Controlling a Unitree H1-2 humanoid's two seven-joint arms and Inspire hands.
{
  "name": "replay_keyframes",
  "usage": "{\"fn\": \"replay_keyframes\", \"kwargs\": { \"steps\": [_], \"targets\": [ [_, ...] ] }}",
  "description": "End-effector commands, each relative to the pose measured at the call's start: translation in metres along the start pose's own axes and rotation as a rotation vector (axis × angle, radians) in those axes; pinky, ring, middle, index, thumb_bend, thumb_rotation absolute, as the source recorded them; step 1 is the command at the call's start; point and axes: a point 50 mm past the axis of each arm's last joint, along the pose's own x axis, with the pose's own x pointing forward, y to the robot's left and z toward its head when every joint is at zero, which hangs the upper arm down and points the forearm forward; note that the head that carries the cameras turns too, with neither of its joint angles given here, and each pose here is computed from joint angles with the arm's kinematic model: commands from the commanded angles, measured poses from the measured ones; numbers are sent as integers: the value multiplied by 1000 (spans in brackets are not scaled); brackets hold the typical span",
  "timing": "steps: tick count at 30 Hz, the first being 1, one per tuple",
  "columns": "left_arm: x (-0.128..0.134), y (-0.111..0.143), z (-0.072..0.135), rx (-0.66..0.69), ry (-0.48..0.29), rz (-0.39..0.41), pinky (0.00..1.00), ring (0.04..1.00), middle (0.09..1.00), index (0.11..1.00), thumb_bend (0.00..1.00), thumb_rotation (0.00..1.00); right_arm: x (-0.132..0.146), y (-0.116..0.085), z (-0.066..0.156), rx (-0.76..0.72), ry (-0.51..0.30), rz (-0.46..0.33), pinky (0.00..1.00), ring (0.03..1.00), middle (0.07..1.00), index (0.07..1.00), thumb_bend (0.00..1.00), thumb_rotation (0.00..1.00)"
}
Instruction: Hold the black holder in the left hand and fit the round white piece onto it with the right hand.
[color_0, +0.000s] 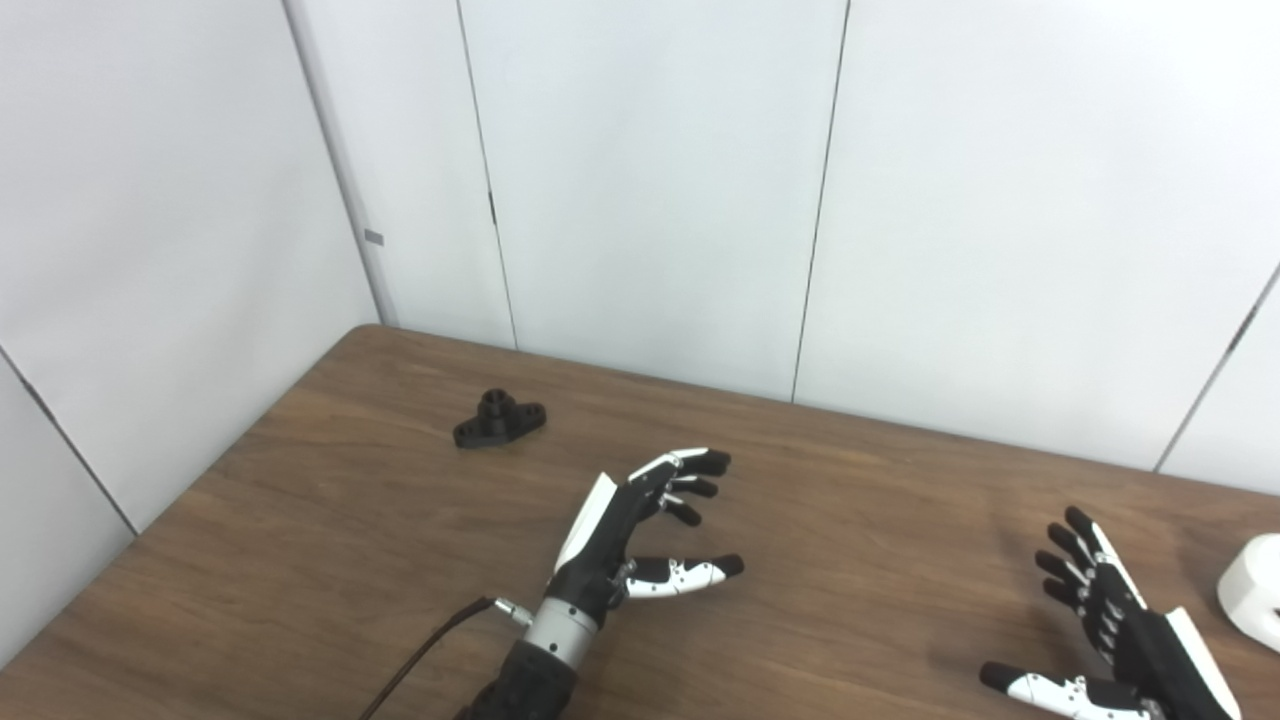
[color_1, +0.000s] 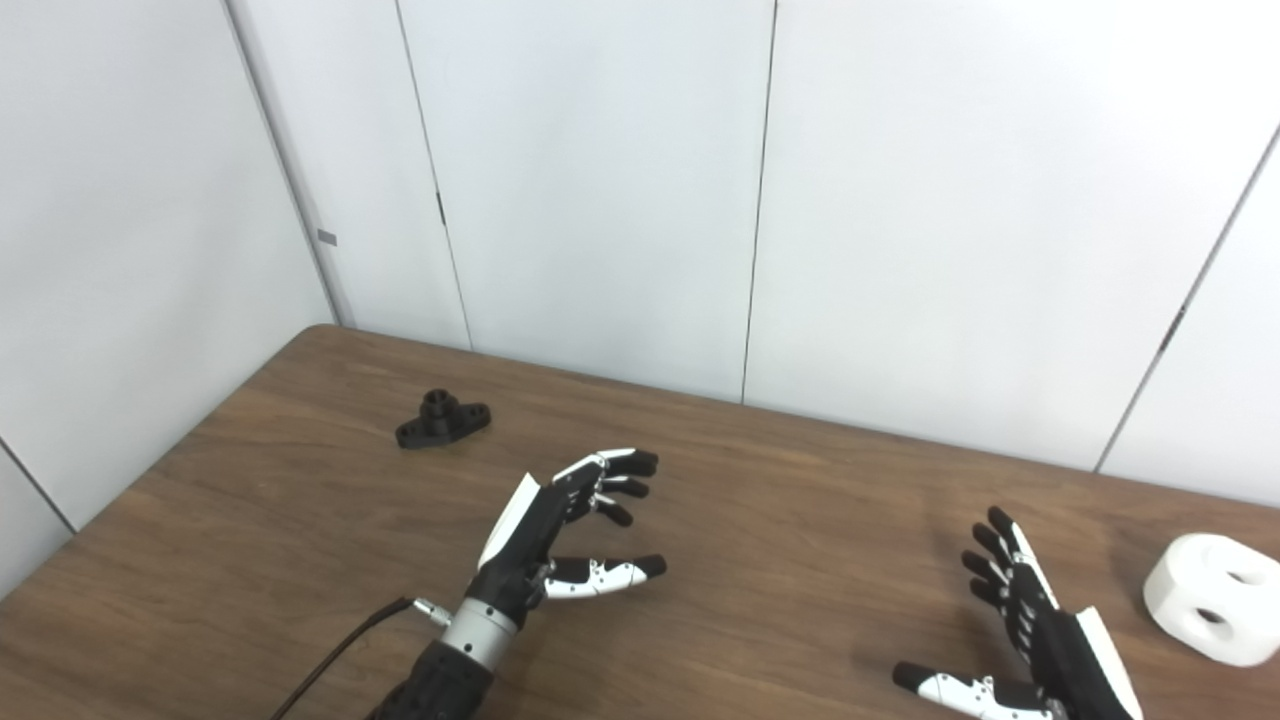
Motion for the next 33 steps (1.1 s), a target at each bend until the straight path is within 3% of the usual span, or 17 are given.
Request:
{"fn": "replay_keyframes", "kwargs": {
  "steps": [1,8,11,15,19,23,28,33],
  "targets": [
    [-2,23,4,42,6,-5,585,701,745,754,655,1,7,-12,17,-18,-68,-14,898,909,959,1000,685,0],
    [11,73,26,168,-19,-3,610,722,770,778,675,32,9,-13,19,-14,-69,-14,898,906,960,1000,675,0],
    [15,92,37,221,-13,44,585,716,774,773,730,3,10,-13,20,-14,-73,-13,896,902,961,1000,673,0],
    [17,111,46,300,0,85,632,748,794,781,741,0,12,-13,21,-12,-76,-11,890,899,960,1000,662,0],
    [22,130,56,496,26,175,618,722,763,756,785,31,13,-13,22,-29,-76,-3,867,891,958,1000,661,0],
    [27,152,66,557,50,235,691,763,782,772,761,55,14,-12,23,-23,-74,-5,857,888,956,1000,661,0],
    [34,183,64,566,53,306,673,783,794,774,775,40,14,-8,24,-23,-64,-5,869,886,959,1000,663,0],
    [32,206,56,578,93,359,788,844,833,790,749,46,13,-5,23,-26,-58,-4,884,893,964,1000,667,0]
  ]
}}
